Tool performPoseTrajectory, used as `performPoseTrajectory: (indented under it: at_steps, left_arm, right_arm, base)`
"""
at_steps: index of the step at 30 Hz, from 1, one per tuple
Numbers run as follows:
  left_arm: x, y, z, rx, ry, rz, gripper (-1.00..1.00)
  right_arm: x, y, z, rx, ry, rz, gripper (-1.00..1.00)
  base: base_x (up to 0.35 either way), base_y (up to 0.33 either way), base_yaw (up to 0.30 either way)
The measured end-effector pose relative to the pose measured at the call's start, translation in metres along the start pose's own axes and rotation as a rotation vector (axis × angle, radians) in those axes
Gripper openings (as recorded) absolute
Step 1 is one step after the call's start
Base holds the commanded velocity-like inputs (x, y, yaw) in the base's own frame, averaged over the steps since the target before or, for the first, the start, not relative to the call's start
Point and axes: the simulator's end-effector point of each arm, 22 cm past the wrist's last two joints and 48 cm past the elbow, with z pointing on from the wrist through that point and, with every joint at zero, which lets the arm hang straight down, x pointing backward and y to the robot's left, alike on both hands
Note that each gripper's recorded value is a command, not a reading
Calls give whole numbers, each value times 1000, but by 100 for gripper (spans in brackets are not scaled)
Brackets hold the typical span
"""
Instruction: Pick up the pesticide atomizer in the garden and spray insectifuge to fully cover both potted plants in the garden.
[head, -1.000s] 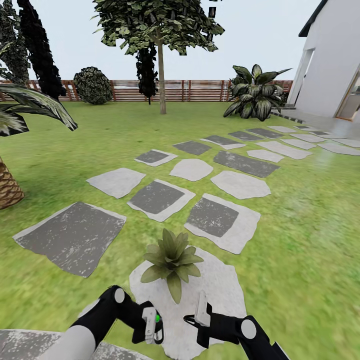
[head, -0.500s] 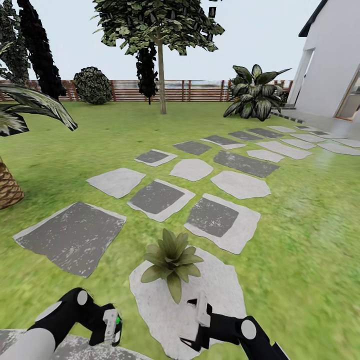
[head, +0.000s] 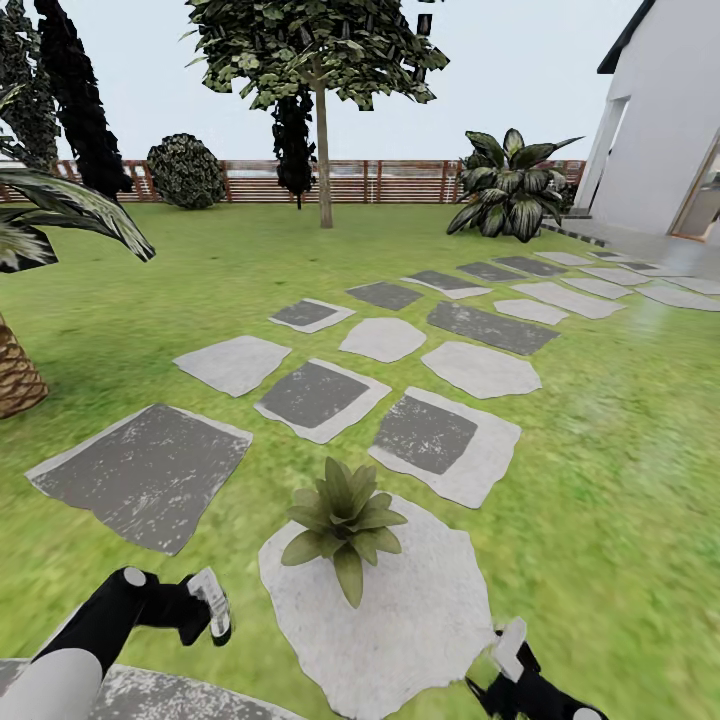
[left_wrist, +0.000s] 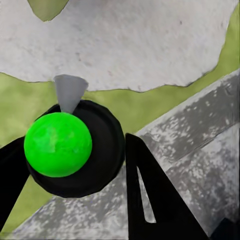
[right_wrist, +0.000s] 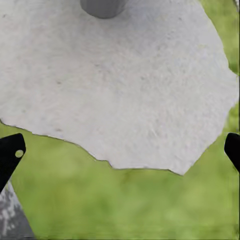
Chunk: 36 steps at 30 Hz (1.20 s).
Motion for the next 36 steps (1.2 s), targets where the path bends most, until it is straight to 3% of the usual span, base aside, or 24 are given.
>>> performPoseTrajectory:
  at_steps: [3,4,6,7,9,11,15,17,18,21,26,35,36]
  left_arm:
    - [0,1,0,0,45,-91,-100]
    - [0,-1,1,4,61,-122,-100]
    - [4,-4,2,10,89,-172,-100]
    - [8,-8,3,15,116,-215,-100]
    - [7,-15,6,25,132,-242,-100]
    - [8,-20,9,34,147,-271,-100]
    - [15,-31,9,51,220,-385,-100]
    - [7,-34,9,55,244,-413,-100]
    - [2,-33,8,51,258,-422,-100]
    - [-16,-25,-2,25,321,-460,-100]
    - [-20,-23,-4,17,343,-471,-100]
    - [-28,-34,2,37,340,-467,-100]
    - [-22,-46,8,41,388,-404,-100]
  right_arm:
    - [44,-40,-18,170,55,178,100]
    - [64,-56,-28,256,80,250,100]
    - [87,-77,-42,380,113,328,100]
    - [104,-92,-55,482,142,371,100]
    - [115,-101,-65,557,163,400,100]
    - [128,-93,-68,574,194,428,100]
    - [135,-86,-68,570,210,442,100]
    - [136,-86,-69,578,209,459,100]
    - [138,-88,-71,590,206,483,100]
    - [151,-98,-84,690,181,673,100]
    - [154,-98,-87,714,168,734,100]
    - [154,-97,-86,718,167,744,100]
    - [154,-98,-87,723,167,748,100]
  base:
    - [0,0,0]
    - [0,0,0]
    - [0,0,0]
    - [0,0,0]
    - [0,0,0]
    - [0,0,0]
    - [0,0,0]
    - [0,0,0]
    - [6,0,0]
    - [147,0,0]
    - [306,0,0]
    - [298,0,0]
    - [0,0,0]
